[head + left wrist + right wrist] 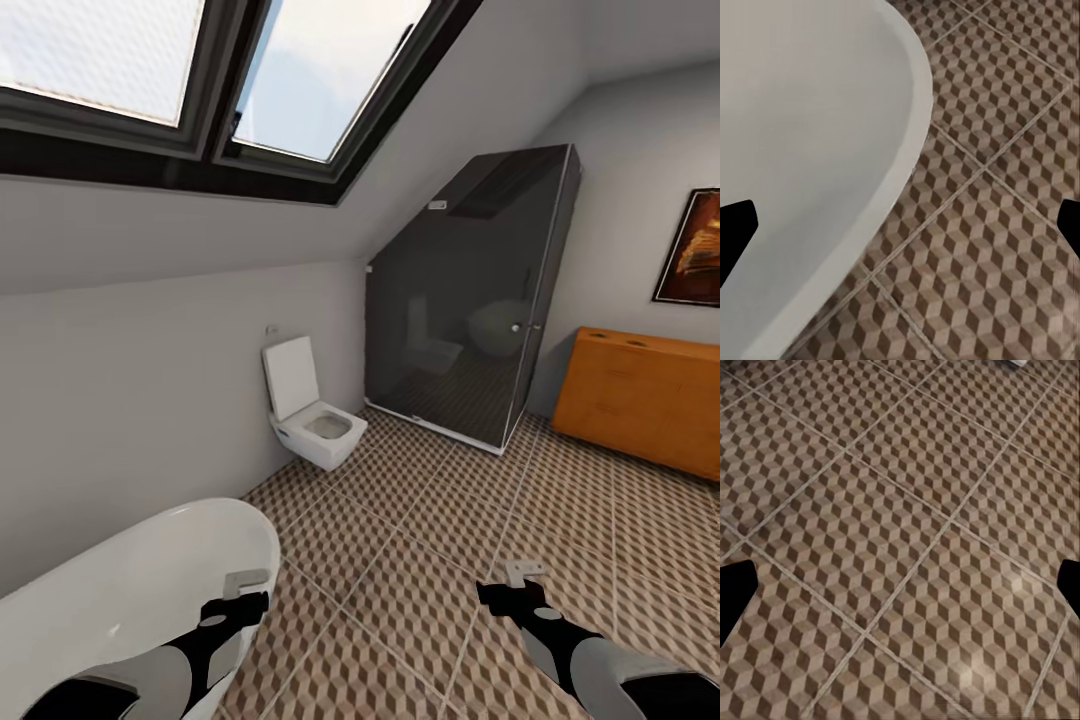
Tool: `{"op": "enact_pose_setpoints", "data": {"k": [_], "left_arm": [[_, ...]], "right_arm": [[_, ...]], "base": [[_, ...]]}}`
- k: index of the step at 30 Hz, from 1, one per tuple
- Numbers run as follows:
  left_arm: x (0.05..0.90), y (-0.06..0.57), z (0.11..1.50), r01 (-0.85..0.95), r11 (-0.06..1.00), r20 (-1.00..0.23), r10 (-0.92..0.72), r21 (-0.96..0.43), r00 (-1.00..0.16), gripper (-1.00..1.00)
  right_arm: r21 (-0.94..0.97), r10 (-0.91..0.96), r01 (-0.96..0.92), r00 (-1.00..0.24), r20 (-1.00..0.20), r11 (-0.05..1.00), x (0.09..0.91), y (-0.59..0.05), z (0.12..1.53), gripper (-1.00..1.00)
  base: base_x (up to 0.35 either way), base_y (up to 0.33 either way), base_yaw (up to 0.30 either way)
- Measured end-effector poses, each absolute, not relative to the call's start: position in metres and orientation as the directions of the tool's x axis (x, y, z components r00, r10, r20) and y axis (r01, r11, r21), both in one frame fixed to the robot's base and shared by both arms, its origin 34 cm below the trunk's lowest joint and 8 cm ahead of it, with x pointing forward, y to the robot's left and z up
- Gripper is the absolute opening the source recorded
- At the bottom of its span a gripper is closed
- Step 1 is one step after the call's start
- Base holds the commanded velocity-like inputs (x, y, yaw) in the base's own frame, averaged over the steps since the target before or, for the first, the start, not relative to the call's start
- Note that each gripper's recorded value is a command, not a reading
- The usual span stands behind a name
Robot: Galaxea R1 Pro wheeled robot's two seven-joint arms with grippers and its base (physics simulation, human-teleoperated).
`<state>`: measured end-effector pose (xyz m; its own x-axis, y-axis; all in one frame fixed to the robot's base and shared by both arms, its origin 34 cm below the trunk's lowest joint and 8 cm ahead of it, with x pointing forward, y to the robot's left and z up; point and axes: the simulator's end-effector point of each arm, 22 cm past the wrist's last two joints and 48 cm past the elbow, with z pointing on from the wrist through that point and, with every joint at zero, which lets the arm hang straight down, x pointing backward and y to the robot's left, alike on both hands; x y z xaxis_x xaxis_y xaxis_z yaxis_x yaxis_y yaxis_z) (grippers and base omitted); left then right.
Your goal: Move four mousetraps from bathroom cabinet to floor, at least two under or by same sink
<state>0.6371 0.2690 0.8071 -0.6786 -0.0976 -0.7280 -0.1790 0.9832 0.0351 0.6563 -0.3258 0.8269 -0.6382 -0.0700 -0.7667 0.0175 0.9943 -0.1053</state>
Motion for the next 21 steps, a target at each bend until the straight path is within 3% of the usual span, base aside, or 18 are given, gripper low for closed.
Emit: {"op": "enact_pose_setpoints", "data": {"k": [21], "left_arm": [[0.632,0.258,0.802,-0.171,0.985,-0.72,-0.099,0.028,-0.687,1.0]], "right_arm": [[-0.106,-0.071,0.017,-0.638,-0.767,0.994,0.656,-0.326,0.827,1.0]], "base": [[0.0,0.0,-0.277]]}}
